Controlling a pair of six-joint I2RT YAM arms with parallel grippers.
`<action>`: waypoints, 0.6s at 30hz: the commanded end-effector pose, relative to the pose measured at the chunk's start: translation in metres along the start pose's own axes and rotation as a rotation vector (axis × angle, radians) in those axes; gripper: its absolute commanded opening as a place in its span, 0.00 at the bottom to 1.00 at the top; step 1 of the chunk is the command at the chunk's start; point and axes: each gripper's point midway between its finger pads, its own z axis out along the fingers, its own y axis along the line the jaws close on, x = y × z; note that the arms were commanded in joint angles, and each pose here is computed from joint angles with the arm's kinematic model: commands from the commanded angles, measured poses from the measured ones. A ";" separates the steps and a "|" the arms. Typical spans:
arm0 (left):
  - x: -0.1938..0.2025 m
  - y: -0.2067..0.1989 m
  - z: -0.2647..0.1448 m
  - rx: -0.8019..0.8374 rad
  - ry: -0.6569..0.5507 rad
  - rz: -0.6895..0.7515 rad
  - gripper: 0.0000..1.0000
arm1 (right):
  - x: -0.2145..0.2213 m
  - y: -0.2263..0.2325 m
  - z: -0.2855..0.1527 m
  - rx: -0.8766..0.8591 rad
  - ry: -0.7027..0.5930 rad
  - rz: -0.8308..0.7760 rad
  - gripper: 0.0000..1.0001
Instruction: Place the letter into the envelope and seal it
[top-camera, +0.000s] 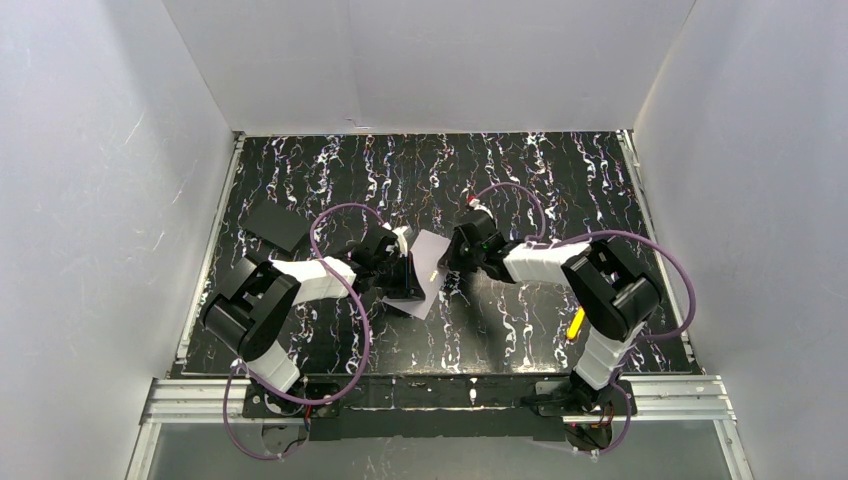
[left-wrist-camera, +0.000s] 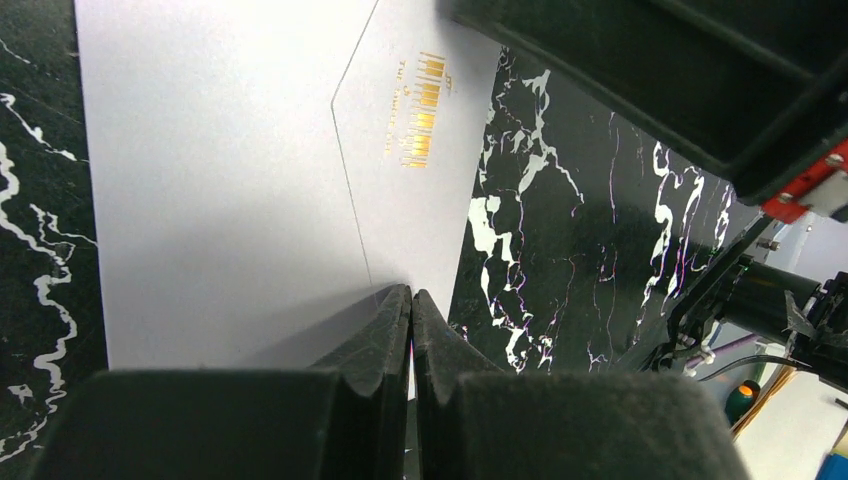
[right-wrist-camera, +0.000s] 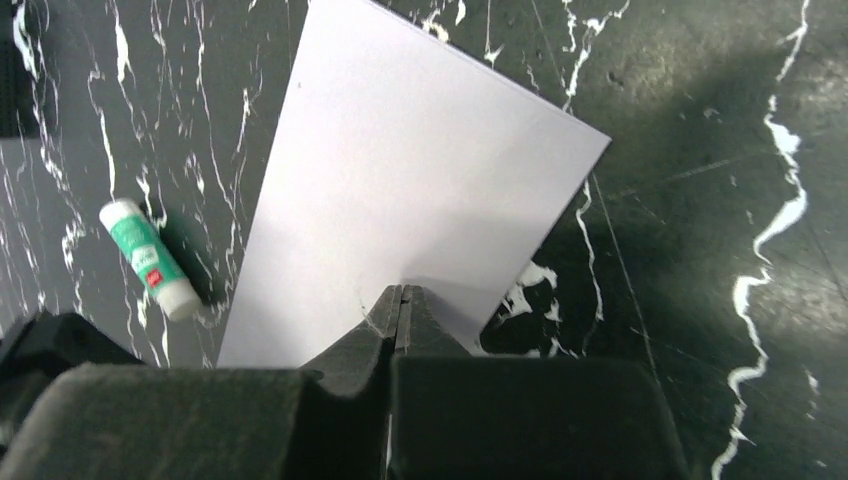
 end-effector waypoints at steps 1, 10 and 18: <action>0.055 0.057 -0.005 -0.220 0.177 -0.028 0.00 | -0.010 0.037 -0.027 -0.237 -0.022 -0.113 0.01; 0.055 0.058 -0.002 -0.221 0.182 -0.020 0.00 | 0.033 0.055 -0.031 -0.411 0.158 -0.140 0.02; 0.055 0.058 -0.003 -0.223 0.182 -0.019 0.00 | 0.051 0.050 -0.013 -0.372 0.235 -0.129 0.03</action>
